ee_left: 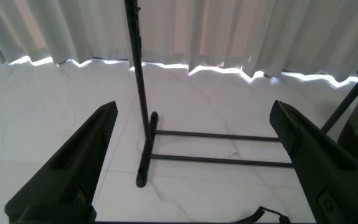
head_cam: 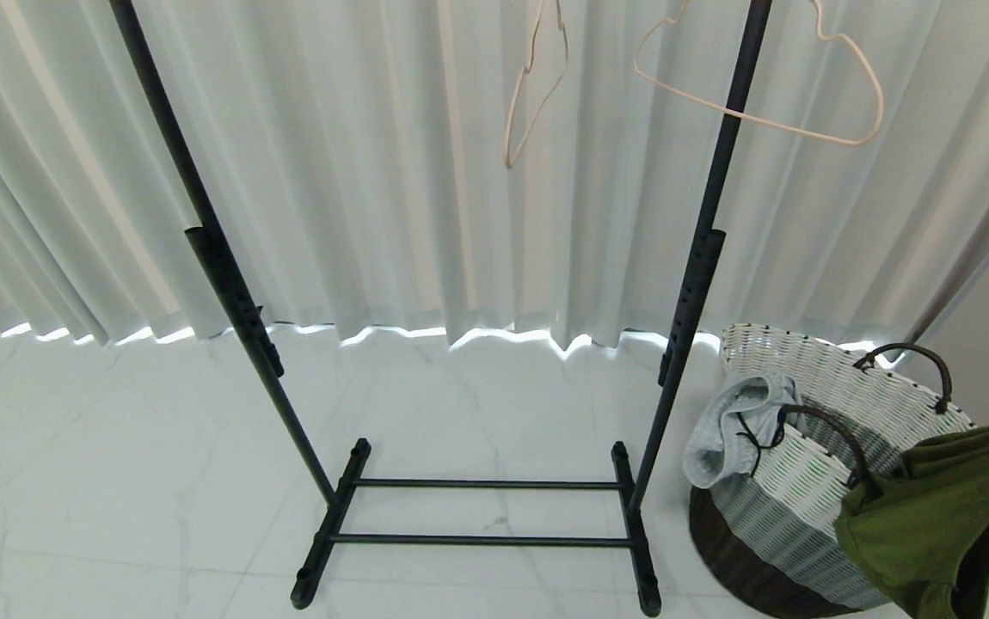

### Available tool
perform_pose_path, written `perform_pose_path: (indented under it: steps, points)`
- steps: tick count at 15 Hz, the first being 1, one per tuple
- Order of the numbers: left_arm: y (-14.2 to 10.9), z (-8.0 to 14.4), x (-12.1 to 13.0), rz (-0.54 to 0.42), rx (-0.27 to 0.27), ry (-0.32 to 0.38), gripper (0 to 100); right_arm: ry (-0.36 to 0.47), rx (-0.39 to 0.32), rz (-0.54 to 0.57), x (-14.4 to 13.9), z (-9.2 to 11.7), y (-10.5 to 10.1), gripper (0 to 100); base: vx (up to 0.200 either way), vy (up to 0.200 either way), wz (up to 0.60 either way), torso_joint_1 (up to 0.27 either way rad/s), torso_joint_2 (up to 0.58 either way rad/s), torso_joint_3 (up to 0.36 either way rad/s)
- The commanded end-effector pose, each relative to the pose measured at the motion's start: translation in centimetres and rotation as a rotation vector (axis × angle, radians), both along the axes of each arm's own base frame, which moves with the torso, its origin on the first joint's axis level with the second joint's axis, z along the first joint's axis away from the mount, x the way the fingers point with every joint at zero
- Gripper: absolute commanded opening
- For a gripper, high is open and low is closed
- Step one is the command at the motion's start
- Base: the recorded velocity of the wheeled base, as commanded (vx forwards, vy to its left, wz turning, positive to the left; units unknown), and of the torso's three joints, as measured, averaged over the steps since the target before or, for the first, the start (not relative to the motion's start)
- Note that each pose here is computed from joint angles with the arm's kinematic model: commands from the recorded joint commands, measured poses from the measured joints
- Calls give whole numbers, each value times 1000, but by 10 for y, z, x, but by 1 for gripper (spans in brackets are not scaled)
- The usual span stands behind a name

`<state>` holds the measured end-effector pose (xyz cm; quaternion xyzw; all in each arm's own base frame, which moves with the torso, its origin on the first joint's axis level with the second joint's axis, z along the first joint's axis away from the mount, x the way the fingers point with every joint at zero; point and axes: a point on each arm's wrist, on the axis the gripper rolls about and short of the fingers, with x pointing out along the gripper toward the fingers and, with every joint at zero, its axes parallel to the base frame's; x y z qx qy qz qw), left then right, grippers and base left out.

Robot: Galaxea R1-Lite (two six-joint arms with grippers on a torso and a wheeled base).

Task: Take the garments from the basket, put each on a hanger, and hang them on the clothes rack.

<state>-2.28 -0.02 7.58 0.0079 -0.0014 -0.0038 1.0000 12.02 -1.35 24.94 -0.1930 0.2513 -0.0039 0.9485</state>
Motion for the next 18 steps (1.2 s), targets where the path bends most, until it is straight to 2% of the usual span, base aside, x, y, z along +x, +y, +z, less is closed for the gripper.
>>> perform_pose_path:
  steps: [1,4,15,18]
  points:
    - [0,0,0,0,0,0,100,0,-1,0,0,0,0,0,0,0,0,0,0,0]
    - [0,0,0,0,0,0,100,-4,-1,2,1,2,0,0,0,0,0,0,0,0]
    - [0,0,0,0,1,1,100,-8,3,10,2,3,0,0,0,200,0,4,0,0]
    - [0,0,0,0,-2,0,100,-3,7,16,3,3,0,0,0,0,0,0,0,0]
